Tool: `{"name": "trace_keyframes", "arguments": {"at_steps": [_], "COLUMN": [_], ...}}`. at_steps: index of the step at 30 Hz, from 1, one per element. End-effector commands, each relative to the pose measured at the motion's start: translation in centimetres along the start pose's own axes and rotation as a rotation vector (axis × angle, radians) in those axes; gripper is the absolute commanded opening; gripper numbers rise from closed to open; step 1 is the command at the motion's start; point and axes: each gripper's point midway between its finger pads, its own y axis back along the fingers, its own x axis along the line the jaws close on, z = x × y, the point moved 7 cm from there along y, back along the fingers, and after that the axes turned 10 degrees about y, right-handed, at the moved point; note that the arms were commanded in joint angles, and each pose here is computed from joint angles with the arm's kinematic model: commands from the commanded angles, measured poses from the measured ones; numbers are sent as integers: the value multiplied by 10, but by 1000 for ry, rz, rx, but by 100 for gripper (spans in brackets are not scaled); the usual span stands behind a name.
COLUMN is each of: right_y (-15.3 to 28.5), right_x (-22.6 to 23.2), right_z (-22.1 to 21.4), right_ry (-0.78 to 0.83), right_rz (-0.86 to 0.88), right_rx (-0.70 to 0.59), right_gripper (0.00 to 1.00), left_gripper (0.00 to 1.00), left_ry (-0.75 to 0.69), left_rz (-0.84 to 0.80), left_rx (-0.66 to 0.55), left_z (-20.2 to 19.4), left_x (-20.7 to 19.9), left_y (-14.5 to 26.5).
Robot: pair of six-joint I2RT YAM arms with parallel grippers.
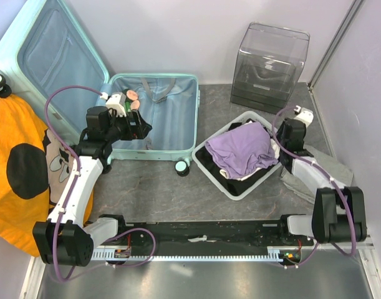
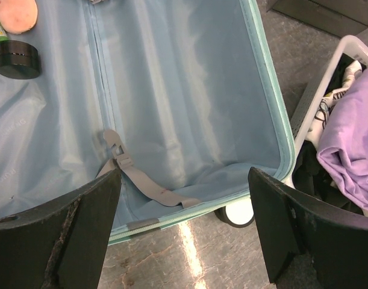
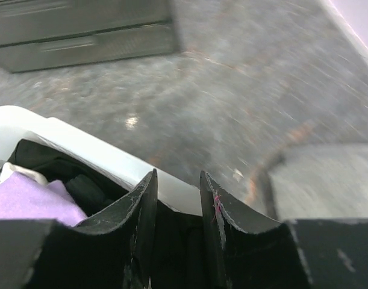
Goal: Open, take out, and arrange the luggage
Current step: Adjust the bin at the center of the board.
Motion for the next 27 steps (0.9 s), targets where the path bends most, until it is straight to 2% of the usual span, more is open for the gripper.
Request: {"name": "trace_keyframes", "arguments": {"at_steps": [1,7,10,13,15,16,19,24,27], "right_y": [18,30,38,45,50,52,56,57,67], "right_x": [-25,-30,-30,-27,-25,-24,-22,-9,5], "right_z": [-34,-42,-37,-22,-4,2,29,80,117], "right_ry": [-46,-137,-168,-176,-186,-159,-117,-57,-50], "right_rz": [-167,-193,-180,-126,-95,-77,-48,20,127], "right_rx": [70,29,-15,-89,-159,-179,-243,-283,-319], "right_gripper": [41,41,48,61,68,78,89,94,95], "left_gripper": [92,92,92,92,92,93,93,93,93], "left_ry": [-8,-8,-5,-6,-6,-7,-11,-22,-18], "left_rz": [-28,-29,-28,-31,-29,-29,-21,-19,-18], "left_rx": [-36,-42,-44,-46,-47,-50,-63,-91,-89], "left_z": [7,7,7,8,8,8,10,14,14], "left_x": [-3,-3,-3,-4,-4,-4,-4,-7,-7], "left_y": [-2,-1,-1,-1,-1,0,2,9,9]}}
